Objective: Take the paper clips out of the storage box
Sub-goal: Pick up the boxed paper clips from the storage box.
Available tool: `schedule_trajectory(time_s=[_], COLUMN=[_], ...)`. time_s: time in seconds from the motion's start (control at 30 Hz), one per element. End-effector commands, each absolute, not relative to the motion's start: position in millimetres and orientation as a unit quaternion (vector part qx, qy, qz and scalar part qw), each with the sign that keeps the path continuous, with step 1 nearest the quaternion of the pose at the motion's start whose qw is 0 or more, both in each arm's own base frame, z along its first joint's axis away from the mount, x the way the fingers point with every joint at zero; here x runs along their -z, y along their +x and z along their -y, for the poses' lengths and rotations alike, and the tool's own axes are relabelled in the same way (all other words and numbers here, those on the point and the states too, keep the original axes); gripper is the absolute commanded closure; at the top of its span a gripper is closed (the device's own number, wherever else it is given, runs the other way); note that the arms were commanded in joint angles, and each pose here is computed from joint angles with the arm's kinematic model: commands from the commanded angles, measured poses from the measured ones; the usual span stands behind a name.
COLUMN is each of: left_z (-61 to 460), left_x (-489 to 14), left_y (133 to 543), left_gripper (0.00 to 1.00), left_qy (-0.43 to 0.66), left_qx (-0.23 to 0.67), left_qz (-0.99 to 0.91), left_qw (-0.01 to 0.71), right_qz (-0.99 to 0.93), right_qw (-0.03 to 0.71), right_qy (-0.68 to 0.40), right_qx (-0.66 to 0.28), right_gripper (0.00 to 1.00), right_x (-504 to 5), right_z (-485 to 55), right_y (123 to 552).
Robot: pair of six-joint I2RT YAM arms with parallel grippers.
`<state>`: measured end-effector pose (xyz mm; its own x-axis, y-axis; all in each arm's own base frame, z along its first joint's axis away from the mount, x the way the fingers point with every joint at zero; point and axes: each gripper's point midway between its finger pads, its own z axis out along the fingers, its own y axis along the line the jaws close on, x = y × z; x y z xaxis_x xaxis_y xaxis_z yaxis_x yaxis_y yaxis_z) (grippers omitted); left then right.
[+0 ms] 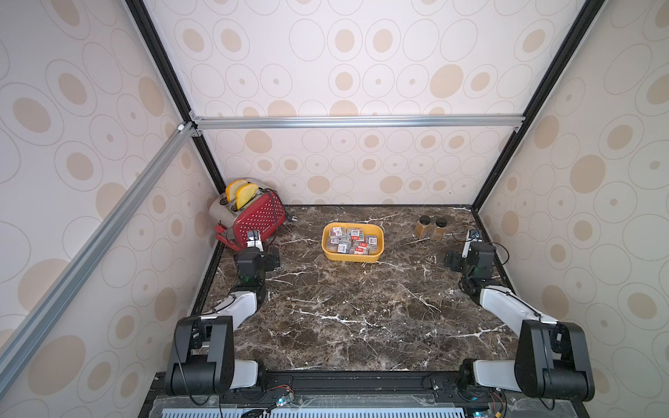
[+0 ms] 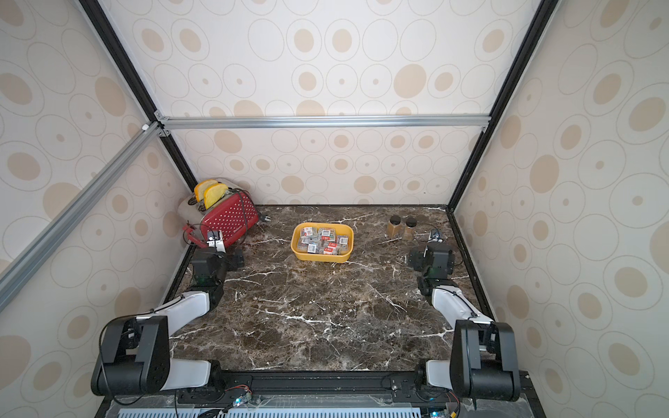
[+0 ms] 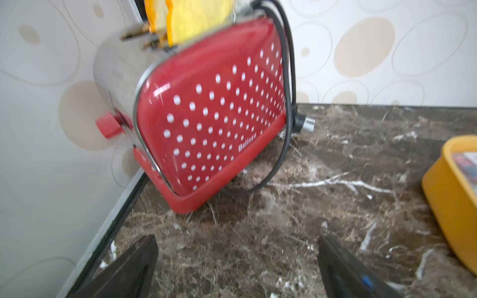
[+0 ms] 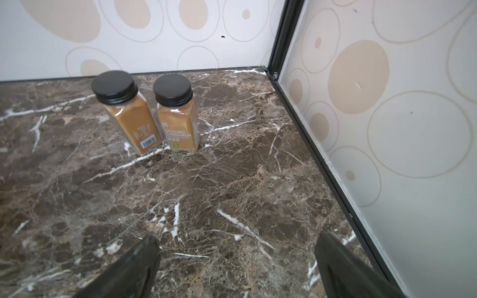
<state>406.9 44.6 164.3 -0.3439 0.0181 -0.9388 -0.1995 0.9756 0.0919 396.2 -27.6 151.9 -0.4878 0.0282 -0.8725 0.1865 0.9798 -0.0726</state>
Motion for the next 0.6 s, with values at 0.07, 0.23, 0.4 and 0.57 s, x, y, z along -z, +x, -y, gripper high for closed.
schedule_trajectory(time_s=[0.07,0.23,0.4,0.57], left_z=[-39.1,-23.5,8.3,46.2], left_x=[-195.9,-218.1,-235.7,-244.2], left_y=[407.8,408.2,407.8,409.2], left_gripper=[0.01,0.01,0.01,0.01], left_qy=[-0.065,-0.068,-0.035,0.004], left_qx=[-0.07,-0.03,-0.005,0.01], left_qz=[-0.824,-0.831,-0.849,-0.863], left_qw=[0.559,0.551,0.528,0.504], right_qz=[-0.895,-0.921,-0.929,-0.933], right_qw=[0.433,0.379,0.356,0.335], right_qy=[0.102,0.05,-0.009,-0.07], right_qx=[-0.028,-0.068,-0.098,-0.111], right_gripper=[0.0,0.0,0.0,0.0], right_x=[-144.5,-155.4,-167.1,-175.3], right_z=[0.8,-33.3,-68.6,-100.4], right_y=[376.6,371.9,362.6,357.0])
